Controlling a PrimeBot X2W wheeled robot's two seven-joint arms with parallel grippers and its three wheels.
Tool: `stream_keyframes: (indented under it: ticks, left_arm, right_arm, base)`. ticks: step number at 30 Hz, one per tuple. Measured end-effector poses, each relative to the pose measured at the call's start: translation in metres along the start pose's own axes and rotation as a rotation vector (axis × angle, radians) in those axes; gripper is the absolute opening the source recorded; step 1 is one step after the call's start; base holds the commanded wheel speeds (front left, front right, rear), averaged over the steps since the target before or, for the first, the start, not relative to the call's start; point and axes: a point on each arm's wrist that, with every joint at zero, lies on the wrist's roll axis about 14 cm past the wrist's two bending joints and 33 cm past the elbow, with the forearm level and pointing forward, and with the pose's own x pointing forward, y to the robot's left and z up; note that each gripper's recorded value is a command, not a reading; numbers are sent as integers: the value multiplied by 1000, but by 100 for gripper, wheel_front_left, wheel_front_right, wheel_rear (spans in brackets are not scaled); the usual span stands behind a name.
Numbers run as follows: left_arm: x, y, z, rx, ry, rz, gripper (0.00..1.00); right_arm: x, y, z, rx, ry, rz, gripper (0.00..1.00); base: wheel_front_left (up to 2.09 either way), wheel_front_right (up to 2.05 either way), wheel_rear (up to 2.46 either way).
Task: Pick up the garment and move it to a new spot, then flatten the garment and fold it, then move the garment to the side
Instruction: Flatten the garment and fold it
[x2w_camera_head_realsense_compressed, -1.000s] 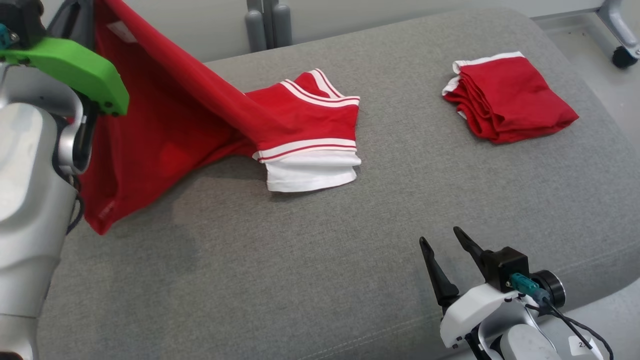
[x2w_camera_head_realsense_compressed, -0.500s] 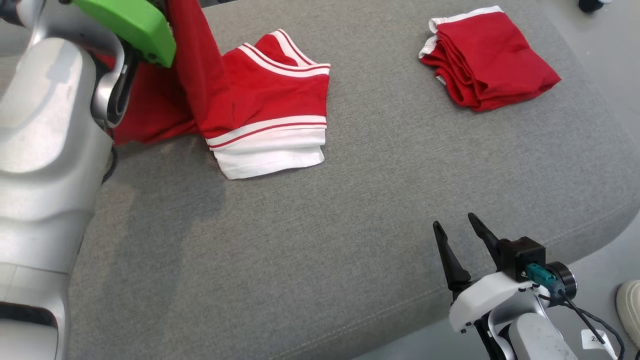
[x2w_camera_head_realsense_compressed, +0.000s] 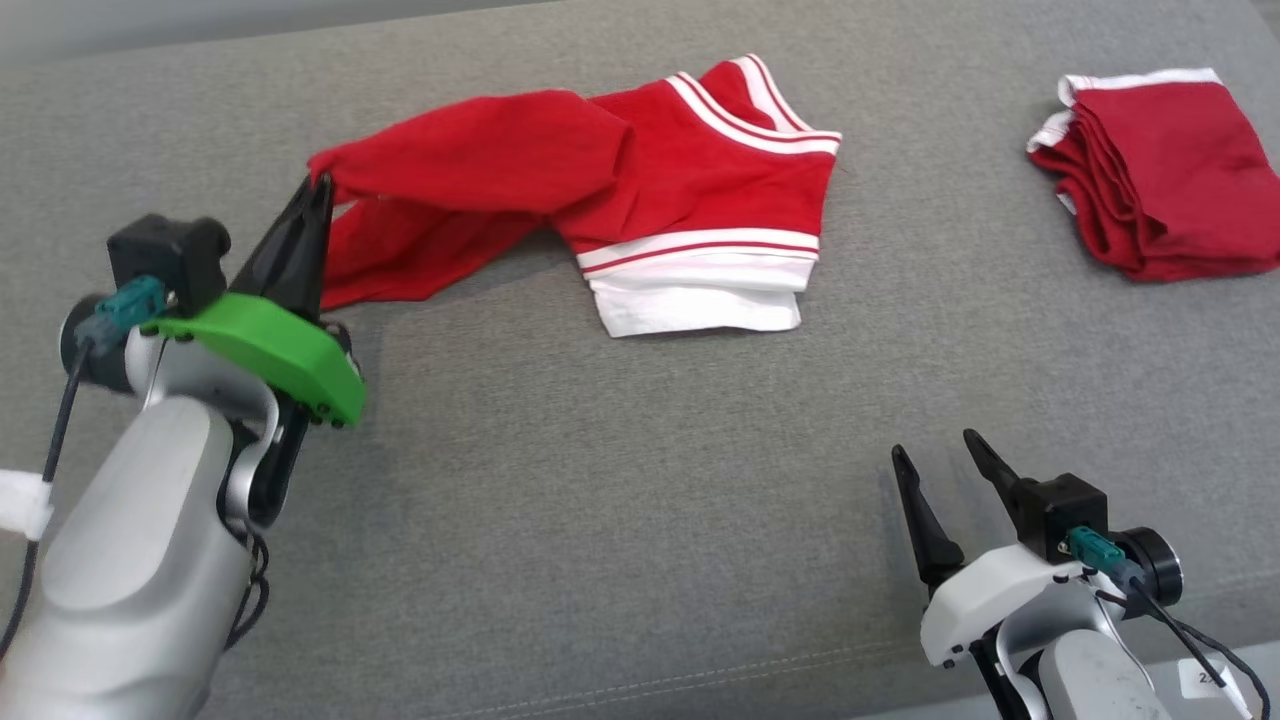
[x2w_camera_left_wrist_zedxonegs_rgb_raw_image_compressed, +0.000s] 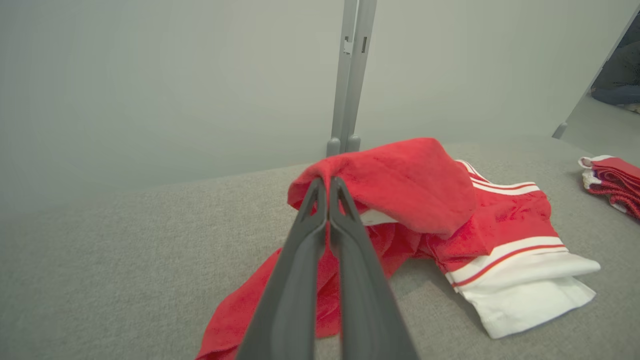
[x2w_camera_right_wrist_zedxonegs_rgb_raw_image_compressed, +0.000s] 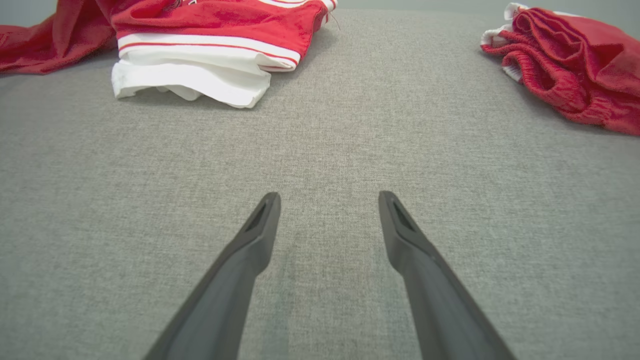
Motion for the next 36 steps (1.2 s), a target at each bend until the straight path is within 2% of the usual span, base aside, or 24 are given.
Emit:
stream_keyframes:
  ticks: [5, 10, 14, 19, 28, 29, 30, 36]
  left_arm:
    - [-65, 35, -28, -61, 110, 154, 0]
    - [-113, 31, -42, -131, 173, 215, 0]
    - [-139, 27, -49, -145, 198, 255, 0]
    - [-159, 27, -58, -115, 222, 296, 0]
    - [-166, 39, -70, -17, 229, 371, 0]
    - [-167, 40, -72, -15, 227, 384, 38]
    - [-169, 41, -74, -15, 226, 398, 100]
    - [-186, 44, -90, -63, 216, 474, 100]
  right_arm:
    - [5, 26, 7, -4, -13, 76, 100]
    - [1, 42, 20, -10, -44, 122, 100]
    - [-3, 50, 32, -15, -77, 144, 100]
    - [-10, 49, 39, -19, -97, 141, 100]
    - [-18, 27, 48, -31, -115, 76, 100]
    - [-19, 26, 49, -30, -115, 71, 100]
    - [-20, 24, 49, -30, -117, 66, 100]
    - [-27, 24, 49, -25, -119, 63, 100]
  base:
    - [0, 0, 0]
    - [0, 0, 0]
    - [0, 0, 0]
    - [0, 0, 0]
    - [0, 0, 0]
    - [0, 0, 0]
    - [0, 0, 0]
    - [0, 0, 0]
